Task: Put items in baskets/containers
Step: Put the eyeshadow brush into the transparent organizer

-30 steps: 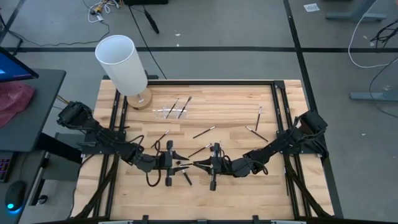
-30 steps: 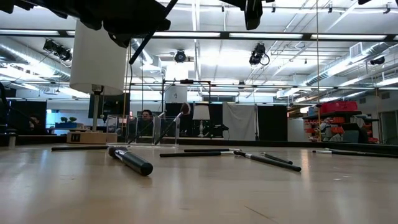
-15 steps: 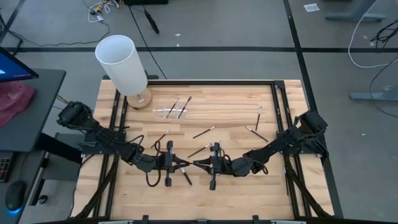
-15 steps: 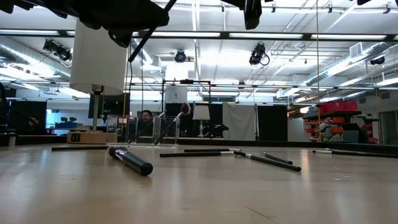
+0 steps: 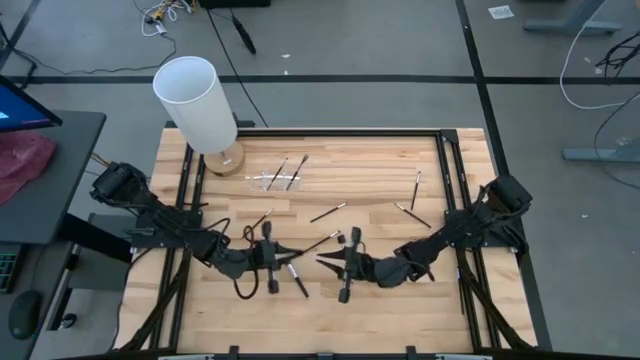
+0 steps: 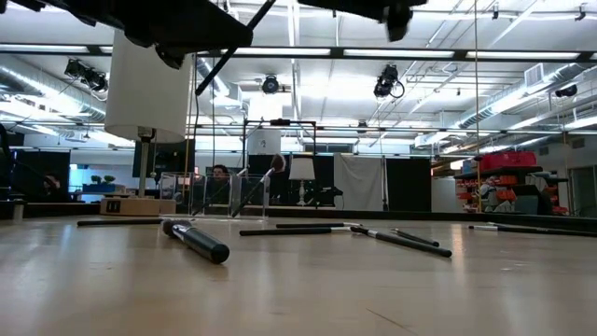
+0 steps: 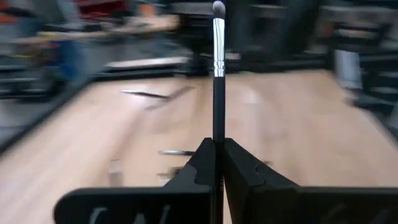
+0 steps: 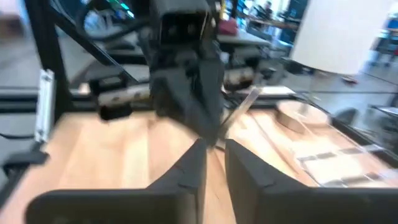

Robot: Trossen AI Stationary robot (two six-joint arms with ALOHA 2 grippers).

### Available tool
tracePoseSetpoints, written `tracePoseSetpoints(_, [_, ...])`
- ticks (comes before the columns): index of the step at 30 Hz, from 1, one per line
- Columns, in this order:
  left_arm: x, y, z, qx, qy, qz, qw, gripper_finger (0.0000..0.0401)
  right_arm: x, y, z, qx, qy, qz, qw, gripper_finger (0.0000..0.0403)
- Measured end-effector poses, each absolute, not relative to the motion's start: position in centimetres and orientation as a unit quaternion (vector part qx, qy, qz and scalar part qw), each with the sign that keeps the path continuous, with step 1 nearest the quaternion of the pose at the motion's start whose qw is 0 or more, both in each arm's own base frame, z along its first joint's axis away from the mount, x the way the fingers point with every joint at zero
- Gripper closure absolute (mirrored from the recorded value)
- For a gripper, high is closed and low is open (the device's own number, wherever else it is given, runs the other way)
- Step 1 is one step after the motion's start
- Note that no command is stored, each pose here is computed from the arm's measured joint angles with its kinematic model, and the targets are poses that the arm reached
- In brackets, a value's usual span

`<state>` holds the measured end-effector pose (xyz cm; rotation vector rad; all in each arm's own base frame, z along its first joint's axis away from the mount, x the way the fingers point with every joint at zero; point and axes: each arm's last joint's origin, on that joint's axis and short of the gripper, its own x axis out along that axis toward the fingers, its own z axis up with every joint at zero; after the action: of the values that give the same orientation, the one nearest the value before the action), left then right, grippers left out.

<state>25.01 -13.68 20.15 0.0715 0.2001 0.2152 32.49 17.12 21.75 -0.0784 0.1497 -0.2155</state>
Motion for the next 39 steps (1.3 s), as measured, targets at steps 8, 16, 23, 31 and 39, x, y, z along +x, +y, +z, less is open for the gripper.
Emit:
tracePoseSetpoints(8, [22.6, -10.4, 21.7, 0.020, 0.061, 0.278, 0.958, 0.0390, 31.2, 17.8, 22.5, -0.042, 0.084, -0.131, 0.987, 0.0294])
tracePoseSetpoints(16, [21.2, -3.1, 19.9, -0.017, 0.062, 0.381, 0.922, 0.0390, 31.2, 17.9, 22.3, -0.031, 0.090, -0.119, 0.988, 0.0289])
tracePoseSetpoints(23, [20.0, 1.2, 17.4, -0.037, 0.083, 0.447, 0.890, 0.0390, 31.2, 17.9, 22.2, -0.032, 0.092, -0.120, 0.988, 0.0289])
tracePoseSetpoints(31, [18.9, 3.7, 16.0, -0.042, 0.099, 0.493, 0.863, 0.0390, 31.2, 17.8, 22.2, -0.032, 0.092, -0.121, 0.988, 0.0289])
tracePoseSetpoints(39, [18.8, 5.5, 16.3, -0.023, 0.108, 0.496, 0.861, 0.0389, 31.2, 17.8, 22.2, -0.028, 0.092, -0.121, 0.988, 0.0289])
